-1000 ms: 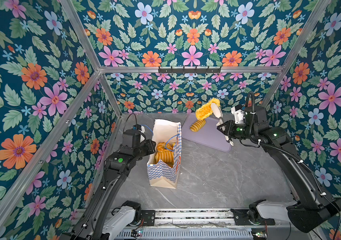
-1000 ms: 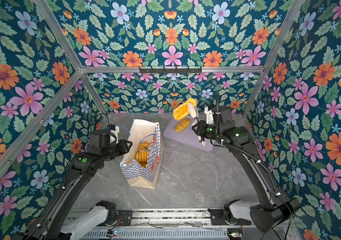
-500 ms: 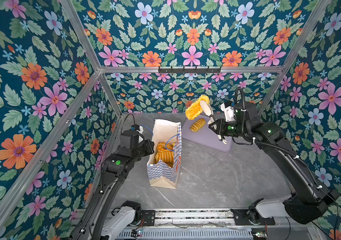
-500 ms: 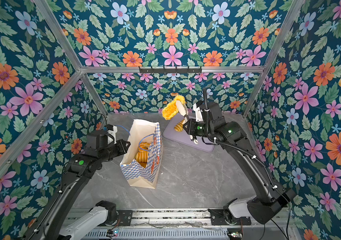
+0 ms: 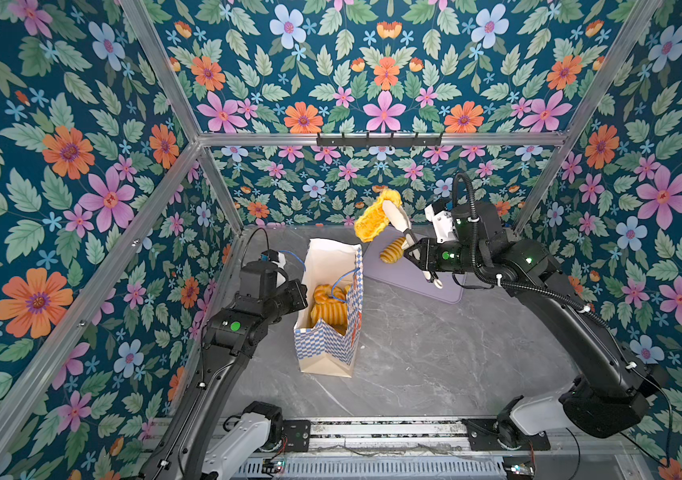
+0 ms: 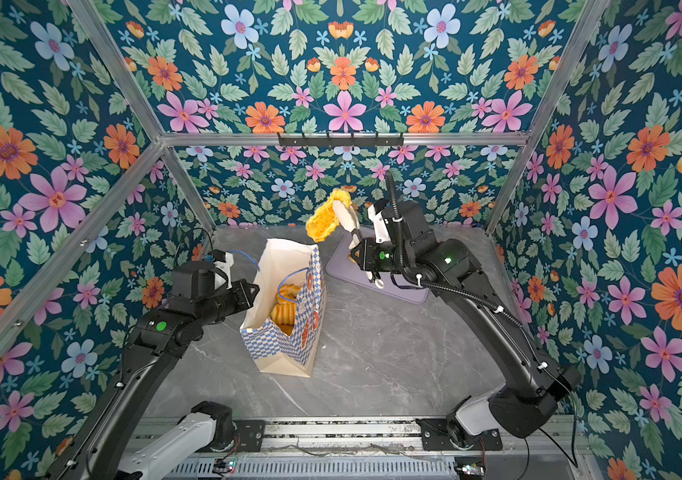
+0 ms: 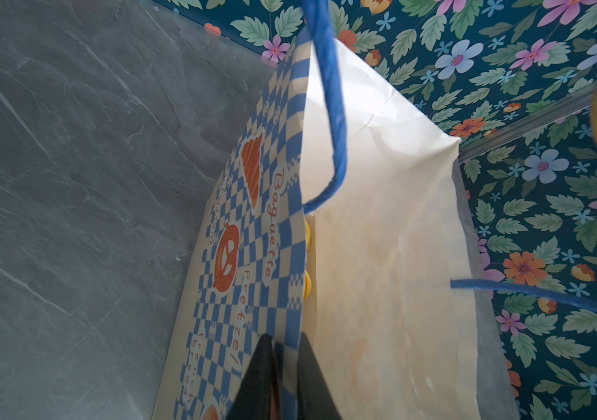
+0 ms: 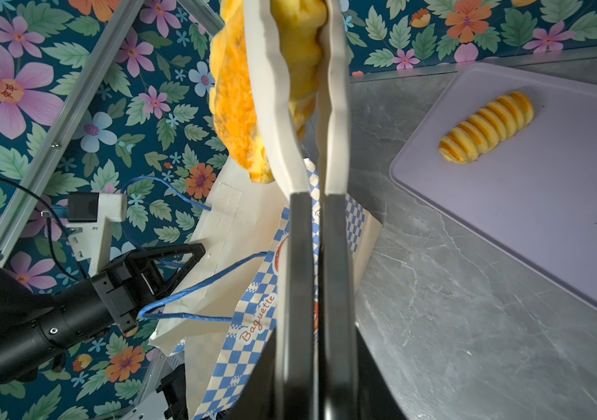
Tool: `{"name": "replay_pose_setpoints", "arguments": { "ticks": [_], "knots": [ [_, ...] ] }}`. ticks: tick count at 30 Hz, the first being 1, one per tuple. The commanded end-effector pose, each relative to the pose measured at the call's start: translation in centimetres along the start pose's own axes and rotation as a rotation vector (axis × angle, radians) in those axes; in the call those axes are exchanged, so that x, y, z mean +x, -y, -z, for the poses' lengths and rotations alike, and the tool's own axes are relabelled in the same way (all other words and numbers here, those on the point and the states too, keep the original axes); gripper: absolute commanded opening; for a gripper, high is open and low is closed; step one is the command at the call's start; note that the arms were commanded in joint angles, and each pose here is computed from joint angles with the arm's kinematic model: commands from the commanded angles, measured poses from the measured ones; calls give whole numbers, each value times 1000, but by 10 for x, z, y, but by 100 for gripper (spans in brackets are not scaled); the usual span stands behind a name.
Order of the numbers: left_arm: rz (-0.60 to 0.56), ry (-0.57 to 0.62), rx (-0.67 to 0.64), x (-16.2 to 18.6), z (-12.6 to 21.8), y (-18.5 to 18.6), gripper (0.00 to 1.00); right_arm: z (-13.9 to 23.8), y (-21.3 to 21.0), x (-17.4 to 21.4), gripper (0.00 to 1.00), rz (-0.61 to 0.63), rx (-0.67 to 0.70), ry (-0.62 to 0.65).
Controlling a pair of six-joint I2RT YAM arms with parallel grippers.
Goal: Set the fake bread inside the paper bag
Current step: 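Carry the glazed roll with the right tongs over the open bag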
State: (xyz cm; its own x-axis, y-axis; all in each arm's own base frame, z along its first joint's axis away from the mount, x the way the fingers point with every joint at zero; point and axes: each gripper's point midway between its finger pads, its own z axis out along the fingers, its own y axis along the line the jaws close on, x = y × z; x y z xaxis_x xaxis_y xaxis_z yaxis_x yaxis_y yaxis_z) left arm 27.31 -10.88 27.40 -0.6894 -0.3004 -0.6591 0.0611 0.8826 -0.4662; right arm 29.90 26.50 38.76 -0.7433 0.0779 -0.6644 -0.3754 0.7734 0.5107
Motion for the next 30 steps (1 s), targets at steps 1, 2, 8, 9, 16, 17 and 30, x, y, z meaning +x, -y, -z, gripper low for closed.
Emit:
{"name": "replay_pose_setpoints", "arguments": {
  "ticks": [1,2,8,9,16,17,30],
  "knots": [
    [-4,7,-5,-1,0,-1,15,-3,-17,-6,27,60,-42,14],
    [-3,6,-5,-1,0,-1,14,-6,-21,-5,27,70,-49,5],
    [-2,7,-4,-1,-1,-1,14,-25,-41,4,27,144,-81,-72],
    [-1,6,-4,-1,-2,-1,14,-28,-44,5,27,153,-87,-87],
    [-2,4,-1,0,-2,-1,14,-52,-49,16,27,225,-95,-198],
    [-3,5,0,0,-2,-1,14,-55,-49,18,27,234,-95,-215],
    [-2,3,0,1,-3,-2,14,-65,-43,32,26,299,-79,-303]
  ]
}}
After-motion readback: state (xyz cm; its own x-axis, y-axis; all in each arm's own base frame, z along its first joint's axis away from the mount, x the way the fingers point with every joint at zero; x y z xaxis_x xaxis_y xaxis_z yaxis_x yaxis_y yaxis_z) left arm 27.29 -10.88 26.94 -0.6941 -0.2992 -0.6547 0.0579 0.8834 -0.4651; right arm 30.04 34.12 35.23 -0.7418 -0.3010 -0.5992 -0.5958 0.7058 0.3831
